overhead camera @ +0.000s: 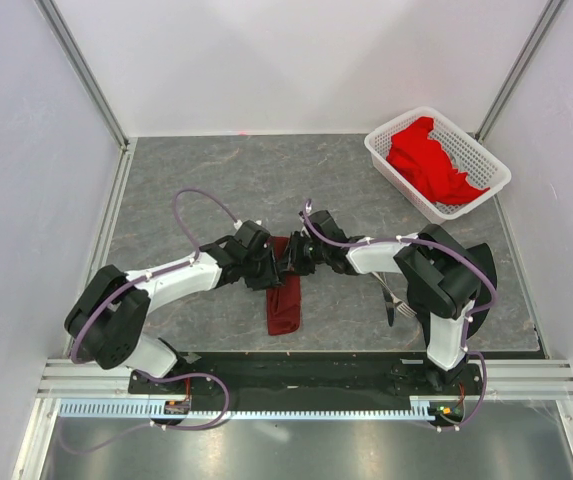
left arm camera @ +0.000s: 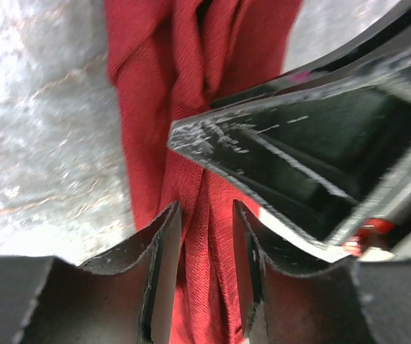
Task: Fold the napkin into a case and place the utensils inside
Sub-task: Fold the 2/3-rectangle-folded napkin at the center of the board.
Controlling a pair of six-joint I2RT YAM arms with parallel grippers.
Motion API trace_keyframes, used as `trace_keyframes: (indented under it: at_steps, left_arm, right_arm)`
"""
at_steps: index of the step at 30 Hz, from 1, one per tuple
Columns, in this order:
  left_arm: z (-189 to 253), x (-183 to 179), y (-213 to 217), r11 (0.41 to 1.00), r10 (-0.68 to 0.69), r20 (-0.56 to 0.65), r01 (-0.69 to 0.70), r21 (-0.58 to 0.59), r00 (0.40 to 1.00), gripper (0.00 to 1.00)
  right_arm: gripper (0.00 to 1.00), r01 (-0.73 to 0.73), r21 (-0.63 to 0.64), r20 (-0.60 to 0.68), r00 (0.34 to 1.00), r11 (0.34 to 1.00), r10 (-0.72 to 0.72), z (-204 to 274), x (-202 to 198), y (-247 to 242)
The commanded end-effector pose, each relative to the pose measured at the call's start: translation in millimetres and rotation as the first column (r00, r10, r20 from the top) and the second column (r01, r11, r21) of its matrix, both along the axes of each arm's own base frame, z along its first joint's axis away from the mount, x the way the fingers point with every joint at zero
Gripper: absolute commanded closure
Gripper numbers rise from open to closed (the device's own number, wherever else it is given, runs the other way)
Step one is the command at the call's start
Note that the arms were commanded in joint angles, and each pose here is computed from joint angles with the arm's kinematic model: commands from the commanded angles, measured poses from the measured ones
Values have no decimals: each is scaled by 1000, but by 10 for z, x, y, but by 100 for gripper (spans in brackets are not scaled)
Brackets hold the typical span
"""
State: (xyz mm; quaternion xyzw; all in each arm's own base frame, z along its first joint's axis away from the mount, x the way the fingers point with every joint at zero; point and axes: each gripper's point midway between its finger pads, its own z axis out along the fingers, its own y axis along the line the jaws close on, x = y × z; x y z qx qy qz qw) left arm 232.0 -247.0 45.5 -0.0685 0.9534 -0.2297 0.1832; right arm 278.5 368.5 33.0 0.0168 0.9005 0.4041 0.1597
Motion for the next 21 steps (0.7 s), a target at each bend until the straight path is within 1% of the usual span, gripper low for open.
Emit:
trace_keyframes:
  at_steps: [1, 4, 8, 10, 11, 15, 17, 19, 20, 21]
  left_arm:
    - [-14, -26, 161, 997, 7, 24, -9, 79, 1000, 60]
    - [2, -93, 214, 997, 26, 17, -28, 72, 1000, 61]
    - [-11, -131, 244, 997, 29, 15, -30, 71, 999, 64]
    - [-12, -182, 225, 998, 31, -2, -30, 50, 1000, 65]
    - [1, -194, 216, 999, 27, 2, -27, 46, 1000, 65]
    - [-12, -245, 246, 998, 30, 4, -30, 46, 1000, 65]
    - [-28, -268, 244, 999, 19, -4, -18, 46, 1000, 65]
    - [-42, -264, 261, 998, 24, -1, -23, 54, 1000, 65]
    - [-43, -268, 260, 998, 27, -6, -26, 53, 1000, 66]
    - [-32, -266, 253, 998, 27, -4, -27, 48, 1000, 67]
  right_arm:
    - [71, -33, 48, 65, 997, 998, 30, 331, 74, 137]
    - [66, -43, 38, 76, 996, 998, 40, 369, 67, 121]
    - [55, -68, 10, 95, 993, 998, 67, 423, 76, 111]
    - [53, -82, 16, 97, 992, 996, 80, 451, 53, 117]
    - [50, -83, 20, 102, 992, 996, 81, 470, 61, 117]
    - [43, -121, 39, 92, 989, 992, 117, 517, -65, 88]
    - [42, -129, 53, 104, 987, 990, 123, 607, -130, 54]
    - [42, -141, 50, 85, 987, 989, 136, 557, -271, -22]
    - [43, -143, 64, 99, 986, 988, 137, 623, -311, -36]
    - [45, -145, 55, 72, 987, 988, 141, 521, -414, -95]
